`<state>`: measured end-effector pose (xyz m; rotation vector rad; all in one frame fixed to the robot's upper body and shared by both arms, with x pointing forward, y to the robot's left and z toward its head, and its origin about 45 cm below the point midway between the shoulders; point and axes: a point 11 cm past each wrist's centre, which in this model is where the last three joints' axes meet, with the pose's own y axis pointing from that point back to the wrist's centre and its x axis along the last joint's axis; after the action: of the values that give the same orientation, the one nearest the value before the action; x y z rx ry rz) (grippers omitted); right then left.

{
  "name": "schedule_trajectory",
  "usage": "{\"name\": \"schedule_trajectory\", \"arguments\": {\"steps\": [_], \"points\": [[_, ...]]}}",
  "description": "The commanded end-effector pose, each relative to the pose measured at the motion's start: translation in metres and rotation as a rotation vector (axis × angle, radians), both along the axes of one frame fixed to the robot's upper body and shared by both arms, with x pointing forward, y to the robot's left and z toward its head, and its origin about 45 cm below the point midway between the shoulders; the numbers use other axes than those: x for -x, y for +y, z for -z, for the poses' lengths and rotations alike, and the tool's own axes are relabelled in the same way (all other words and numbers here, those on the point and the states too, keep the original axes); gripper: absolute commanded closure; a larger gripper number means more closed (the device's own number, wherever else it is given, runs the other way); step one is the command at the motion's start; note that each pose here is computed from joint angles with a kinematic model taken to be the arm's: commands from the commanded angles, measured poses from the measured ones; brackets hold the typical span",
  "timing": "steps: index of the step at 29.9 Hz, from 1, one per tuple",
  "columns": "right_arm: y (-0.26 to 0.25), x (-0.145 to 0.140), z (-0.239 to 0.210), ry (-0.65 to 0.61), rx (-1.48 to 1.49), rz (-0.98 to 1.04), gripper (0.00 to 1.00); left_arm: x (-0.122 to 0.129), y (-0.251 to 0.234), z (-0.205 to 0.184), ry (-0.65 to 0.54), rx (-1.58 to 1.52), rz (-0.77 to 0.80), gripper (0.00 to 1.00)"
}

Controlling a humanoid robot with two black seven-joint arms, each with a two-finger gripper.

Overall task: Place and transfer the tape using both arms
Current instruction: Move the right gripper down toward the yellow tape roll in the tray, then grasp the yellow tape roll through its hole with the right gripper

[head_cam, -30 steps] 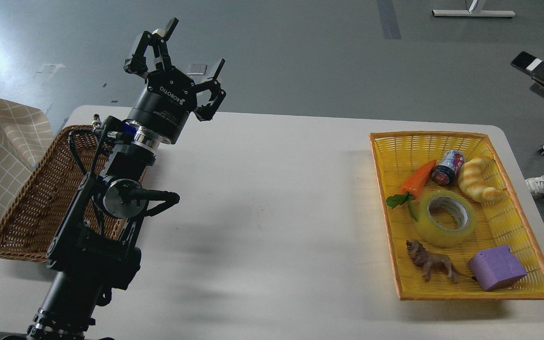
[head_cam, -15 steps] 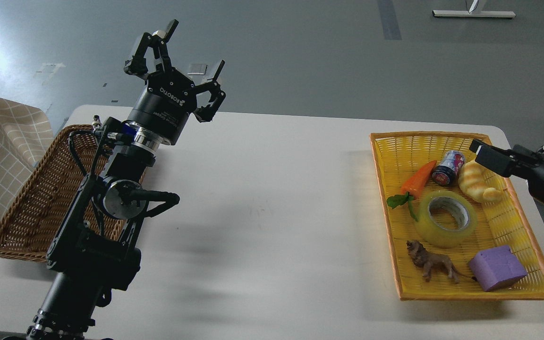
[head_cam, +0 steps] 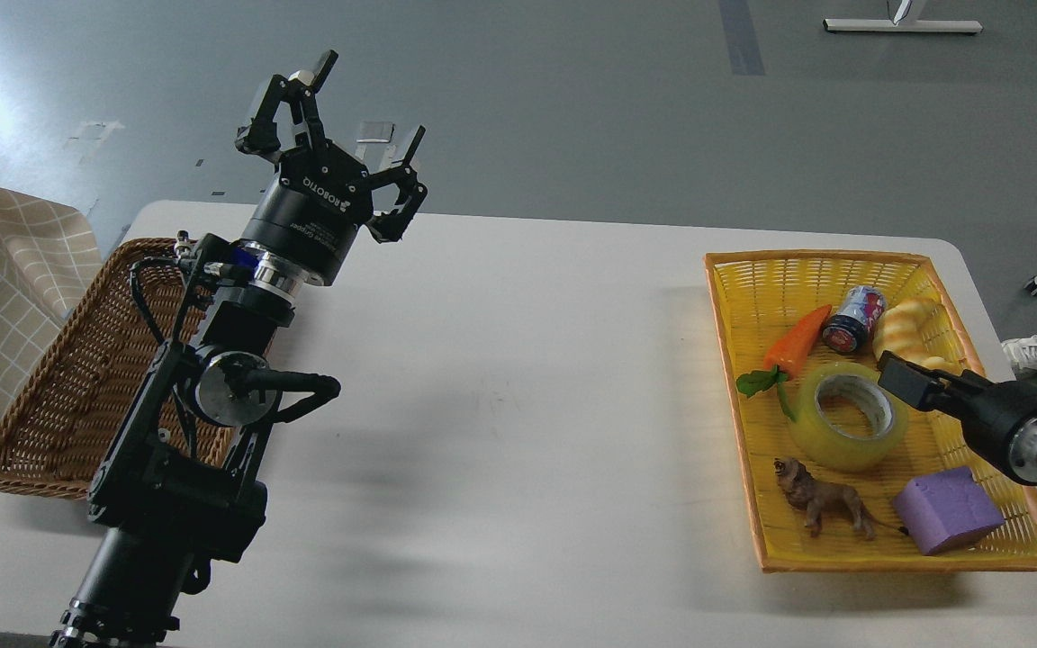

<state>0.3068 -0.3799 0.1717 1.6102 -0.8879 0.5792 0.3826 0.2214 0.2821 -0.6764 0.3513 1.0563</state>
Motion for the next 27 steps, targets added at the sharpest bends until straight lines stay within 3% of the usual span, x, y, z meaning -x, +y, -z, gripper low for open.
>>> {"name": "schedule_trajectory", "arguments": {"steps": [1,5,7,8,10,18,27], "points": [[-0.001,0.006,0.009,0.025,-0.004,0.015,0.0,0.002,0.0,0.004,0.009,-0.001,0.0,0.02],[-0.004,0.008,0.01,0.029,0.008,0.014,0.01,0.002,0.001,0.004,0.01,-0.001,-0.001,0.02],[-0.005,0.007,0.009,0.027,0.012,0.014,0.06,0.002,0.0,0.004,0.009,-0.001,0.002,0.02],[-0.006,0.007,0.008,0.028,0.017,0.018,0.14,0.002,-0.001,0.004,0.01,-0.003,0.003,0.02],[-0.006,0.006,0.008,0.025,0.021,0.019,0.17,0.002,-0.001,0.004,0.01,-0.003,0.003,0.02],[-0.008,0.004,0.007,0.027,0.051,0.034,0.17,0.002,-0.001,0.004,0.01,-0.002,0.003,0.02],[0.015,-0.008,0.007,0.057,0.128,-0.111,0.18,0.001,0.0,0.003,0.007,-0.002,0.001,0.02]]}}
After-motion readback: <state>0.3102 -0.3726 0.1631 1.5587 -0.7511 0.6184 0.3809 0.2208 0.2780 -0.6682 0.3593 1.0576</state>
